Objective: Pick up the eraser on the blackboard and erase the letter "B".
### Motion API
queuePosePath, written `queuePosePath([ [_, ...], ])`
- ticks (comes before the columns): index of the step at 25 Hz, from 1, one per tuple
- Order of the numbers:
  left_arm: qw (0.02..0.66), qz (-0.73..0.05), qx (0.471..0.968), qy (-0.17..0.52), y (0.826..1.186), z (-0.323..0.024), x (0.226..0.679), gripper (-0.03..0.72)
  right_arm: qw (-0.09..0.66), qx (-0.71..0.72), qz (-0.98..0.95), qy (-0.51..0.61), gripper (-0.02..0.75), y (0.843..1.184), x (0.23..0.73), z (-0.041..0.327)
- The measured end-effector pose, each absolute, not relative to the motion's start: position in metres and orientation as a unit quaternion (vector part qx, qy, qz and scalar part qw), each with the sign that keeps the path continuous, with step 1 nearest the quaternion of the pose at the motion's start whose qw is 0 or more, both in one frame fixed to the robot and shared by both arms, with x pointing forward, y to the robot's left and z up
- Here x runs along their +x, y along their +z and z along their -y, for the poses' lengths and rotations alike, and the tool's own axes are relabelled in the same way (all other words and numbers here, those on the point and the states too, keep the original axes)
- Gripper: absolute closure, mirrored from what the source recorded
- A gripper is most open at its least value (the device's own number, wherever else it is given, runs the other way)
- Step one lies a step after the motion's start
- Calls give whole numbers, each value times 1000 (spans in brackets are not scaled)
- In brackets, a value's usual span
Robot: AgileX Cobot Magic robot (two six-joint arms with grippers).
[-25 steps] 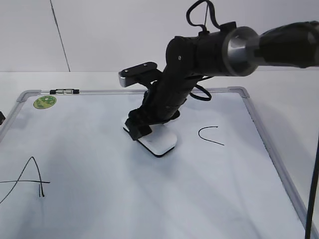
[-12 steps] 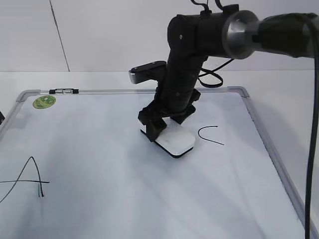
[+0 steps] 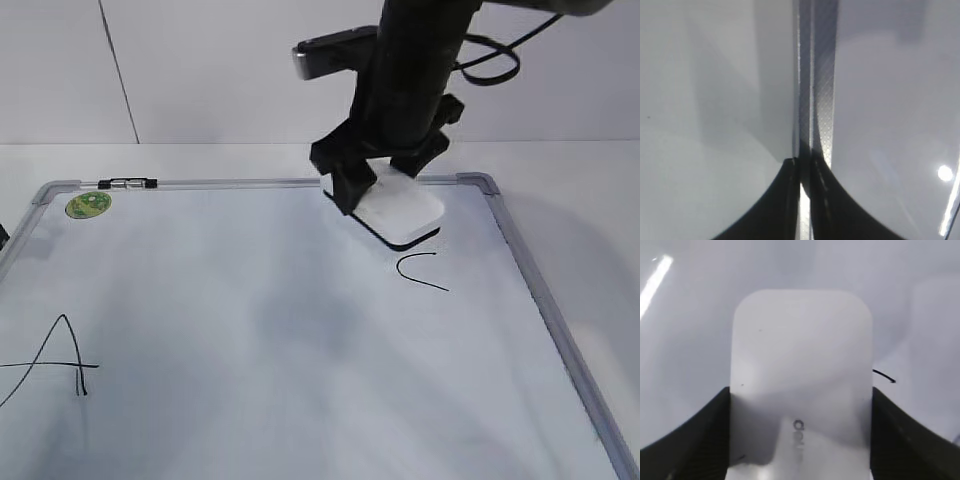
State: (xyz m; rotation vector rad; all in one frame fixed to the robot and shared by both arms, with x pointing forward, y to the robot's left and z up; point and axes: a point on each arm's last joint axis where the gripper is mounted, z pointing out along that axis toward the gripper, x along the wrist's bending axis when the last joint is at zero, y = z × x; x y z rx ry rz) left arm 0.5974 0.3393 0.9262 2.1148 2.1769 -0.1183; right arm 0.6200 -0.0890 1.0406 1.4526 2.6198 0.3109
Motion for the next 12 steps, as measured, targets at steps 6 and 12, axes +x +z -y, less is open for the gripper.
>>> queuePosePath([
  [6, 53, -716, 695, -40, 926, -339, 597, 657, 121, 516, -841, 113, 224, 1074, 615, 107],
  [12, 56, -718, 692, -43, 926, -338, 597, 657, 112, 575, -798, 138, 224, 1091, 624, 147],
])
